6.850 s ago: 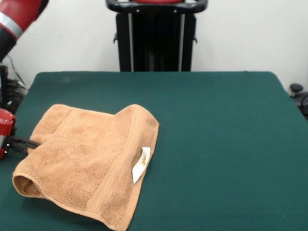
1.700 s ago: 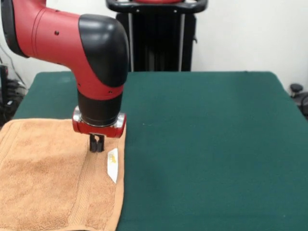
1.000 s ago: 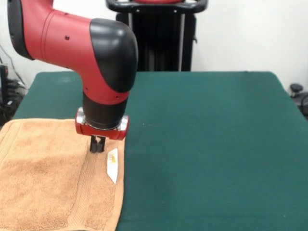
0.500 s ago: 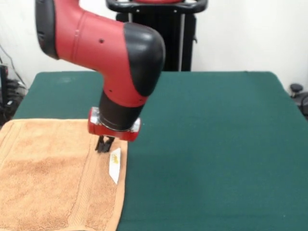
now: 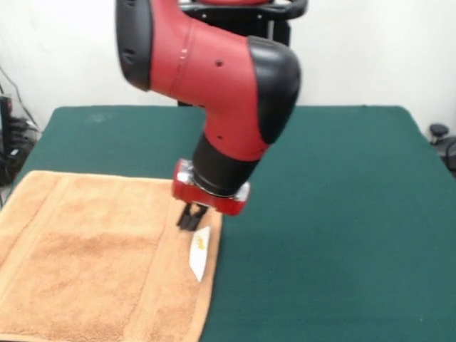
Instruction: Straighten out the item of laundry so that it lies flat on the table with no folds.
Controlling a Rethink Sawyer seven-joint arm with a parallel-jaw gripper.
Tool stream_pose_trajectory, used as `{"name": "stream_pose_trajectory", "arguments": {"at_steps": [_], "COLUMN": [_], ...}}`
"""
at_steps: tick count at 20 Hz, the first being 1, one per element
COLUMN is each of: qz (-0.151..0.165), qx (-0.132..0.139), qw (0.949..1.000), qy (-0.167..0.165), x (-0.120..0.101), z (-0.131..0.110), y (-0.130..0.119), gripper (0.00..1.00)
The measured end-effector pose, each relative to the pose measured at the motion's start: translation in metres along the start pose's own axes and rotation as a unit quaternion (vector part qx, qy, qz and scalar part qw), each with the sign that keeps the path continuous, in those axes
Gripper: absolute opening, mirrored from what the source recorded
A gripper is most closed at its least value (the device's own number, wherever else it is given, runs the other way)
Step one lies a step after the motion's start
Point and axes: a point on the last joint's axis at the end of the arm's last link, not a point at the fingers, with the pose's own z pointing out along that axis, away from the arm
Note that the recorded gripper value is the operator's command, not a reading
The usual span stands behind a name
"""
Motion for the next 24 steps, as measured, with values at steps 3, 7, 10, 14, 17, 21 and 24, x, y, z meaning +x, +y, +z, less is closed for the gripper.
{"name": "stream_pose_trajectory", "arguments": {"at_steps": [3, 7, 10, 14, 17, 21, 24], "qz": [0.012, 0.02, 0.02, 0.023, 0.025, 0.031, 0.037], "qx": [-0.005, -0.012, -0.019, -0.024, -0.028, -0.033, -0.041], "qw": [0.9999, 0.9997, 0.9996, 0.9994, 0.9992, 0.9989, 0.9984], "qy": [-0.004, -0.008, -0.009, -0.009, -0.01, -0.013, -0.015], "x": [-0.001, 0.0, 0.0, 0.0, 0.0, 0.0, 0.002], "z": [-0.006, -0.015, -0.021, -0.025, -0.026, -0.026, -0.027], "y": [0.016, 0.036, 0.05, 0.058, 0.061, 0.061, 0.059], "gripper": [0.0, 0.0, 0.0, 0.0, 0.0, 0.0, 0.0]}}
